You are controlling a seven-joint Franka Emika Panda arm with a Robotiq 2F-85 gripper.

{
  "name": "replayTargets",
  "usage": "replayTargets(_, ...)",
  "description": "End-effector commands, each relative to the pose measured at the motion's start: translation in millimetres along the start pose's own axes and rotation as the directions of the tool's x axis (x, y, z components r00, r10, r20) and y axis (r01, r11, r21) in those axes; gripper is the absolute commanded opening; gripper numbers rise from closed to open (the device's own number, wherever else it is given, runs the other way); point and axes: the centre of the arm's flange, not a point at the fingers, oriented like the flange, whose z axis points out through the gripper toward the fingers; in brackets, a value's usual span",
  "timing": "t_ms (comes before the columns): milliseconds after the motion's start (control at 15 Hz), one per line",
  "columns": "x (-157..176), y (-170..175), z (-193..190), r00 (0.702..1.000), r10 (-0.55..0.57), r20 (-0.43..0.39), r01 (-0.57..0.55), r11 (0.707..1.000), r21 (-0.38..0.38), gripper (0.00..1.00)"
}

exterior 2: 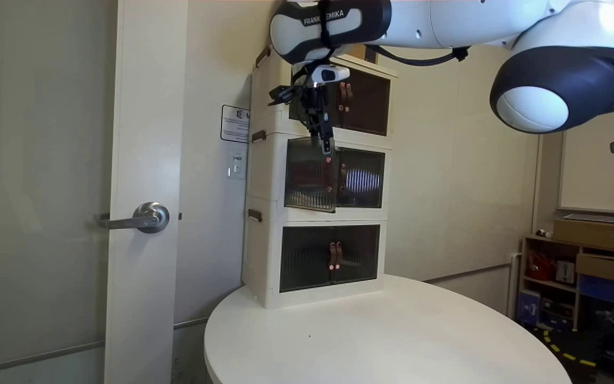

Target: Open the middle shelf compartment

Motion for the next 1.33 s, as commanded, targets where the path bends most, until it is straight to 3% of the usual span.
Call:
replayTargets(0,7.9,-3.6,-15.7,0.998,-0.030,0.058,0.026,0.998,0.059,1.00)
replayTargets(400,44.4,-29.9,-69.9,0.984,0.027,0.173,-0.051,0.990,0.134,1.00)
replayTargets(600,67.2,-34.8,-102.3,0.977,-0.006,0.214,-0.029,0.987,0.158,1.00)
replayTargets(867,95.7,-31.9,-120.8,0.982,-0.171,0.080,0.144,0.951,0.272,1.00)
replayTargets(1067,106.4,-38.2,-98.3,0.967,-0.248,-0.052,0.253,0.930,0.266,1.00)
replayTargets(1267,119.7,-43.2,-57.4,0.928,-0.336,-0.163,0.365,0.906,0.213,1.00)
